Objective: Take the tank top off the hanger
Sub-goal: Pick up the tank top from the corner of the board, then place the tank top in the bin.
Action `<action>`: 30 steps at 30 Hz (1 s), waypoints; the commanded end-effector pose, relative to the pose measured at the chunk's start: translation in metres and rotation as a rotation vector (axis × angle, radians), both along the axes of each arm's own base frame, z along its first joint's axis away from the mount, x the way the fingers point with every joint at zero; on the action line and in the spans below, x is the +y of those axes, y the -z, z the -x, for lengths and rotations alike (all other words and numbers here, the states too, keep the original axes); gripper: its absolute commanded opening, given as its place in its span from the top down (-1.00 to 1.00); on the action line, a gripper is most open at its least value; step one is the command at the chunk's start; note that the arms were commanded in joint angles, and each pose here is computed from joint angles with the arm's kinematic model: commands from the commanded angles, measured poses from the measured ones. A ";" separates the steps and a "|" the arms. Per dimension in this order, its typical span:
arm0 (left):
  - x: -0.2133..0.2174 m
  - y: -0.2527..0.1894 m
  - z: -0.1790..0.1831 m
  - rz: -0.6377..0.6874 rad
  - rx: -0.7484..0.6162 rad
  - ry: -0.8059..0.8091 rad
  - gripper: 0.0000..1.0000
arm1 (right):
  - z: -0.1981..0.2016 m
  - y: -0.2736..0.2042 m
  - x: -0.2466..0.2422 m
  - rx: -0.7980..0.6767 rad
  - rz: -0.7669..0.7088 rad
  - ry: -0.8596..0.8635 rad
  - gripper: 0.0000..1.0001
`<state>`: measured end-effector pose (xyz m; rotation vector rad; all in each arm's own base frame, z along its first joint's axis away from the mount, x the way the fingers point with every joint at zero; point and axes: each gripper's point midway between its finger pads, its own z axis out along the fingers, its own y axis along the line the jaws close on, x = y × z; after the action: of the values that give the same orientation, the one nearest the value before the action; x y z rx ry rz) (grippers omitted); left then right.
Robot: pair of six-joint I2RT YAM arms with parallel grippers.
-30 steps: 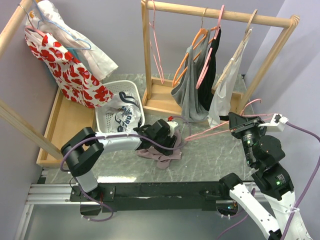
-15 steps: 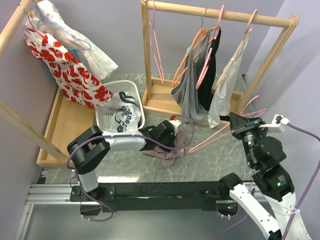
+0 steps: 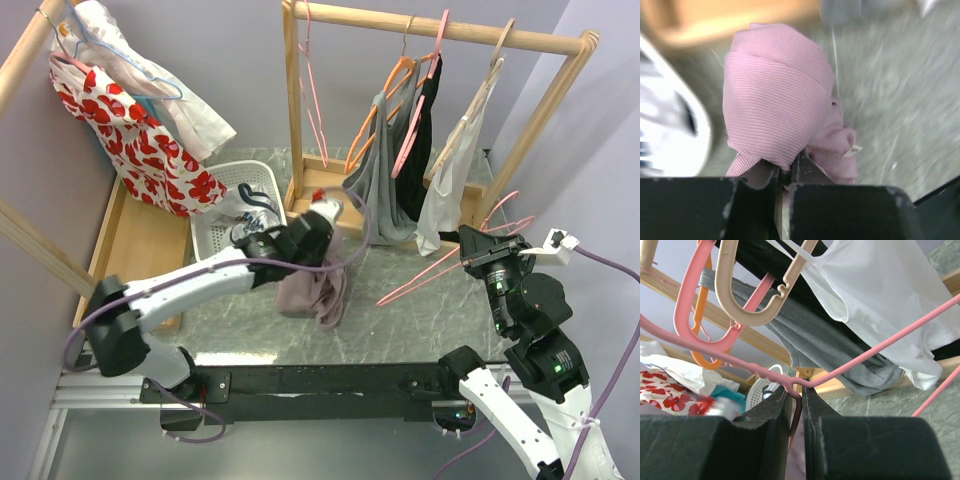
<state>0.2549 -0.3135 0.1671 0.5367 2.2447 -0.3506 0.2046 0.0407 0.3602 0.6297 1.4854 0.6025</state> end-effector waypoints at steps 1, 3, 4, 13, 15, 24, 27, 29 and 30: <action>0.031 -0.097 -0.024 0.076 -0.199 -0.130 0.98 | -0.002 -0.014 -0.002 -0.040 -0.003 0.012 0.64; 0.050 -0.118 -0.032 0.086 -0.236 -0.193 0.98 | -0.002 -0.014 -0.001 -0.044 -0.005 0.009 0.64; 0.061 -0.124 -0.038 0.081 -0.258 -0.236 0.98 | -0.002 -0.014 -0.001 -0.044 -0.005 0.009 0.64; 0.156 -0.156 -0.073 0.081 -0.352 -0.571 0.98 | -0.006 -0.011 0.004 -0.037 -0.006 -0.006 0.64; 0.173 -0.158 -0.082 0.103 -0.349 -0.623 0.98 | -0.009 -0.011 0.006 -0.033 -0.003 -0.013 0.63; 0.233 -0.102 -0.113 0.008 -0.268 -0.789 0.98 | -0.012 -0.014 0.008 -0.036 0.013 -0.019 0.63; 0.225 -0.077 -0.114 0.049 -0.190 -0.722 0.98 | -0.013 -0.012 0.008 -0.033 0.016 -0.016 0.63; 0.221 -0.059 -0.111 0.048 -0.134 -0.716 0.98 | -0.015 -0.010 0.009 -0.029 0.019 -0.017 0.63; 0.224 -0.036 -0.107 0.006 -0.086 -0.732 0.98 | -0.017 -0.009 0.011 -0.023 0.022 -0.023 0.63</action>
<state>0.3600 -0.0763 0.2324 -0.2792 2.1161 0.1082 0.2158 0.0509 0.3574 0.5975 1.5182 0.6023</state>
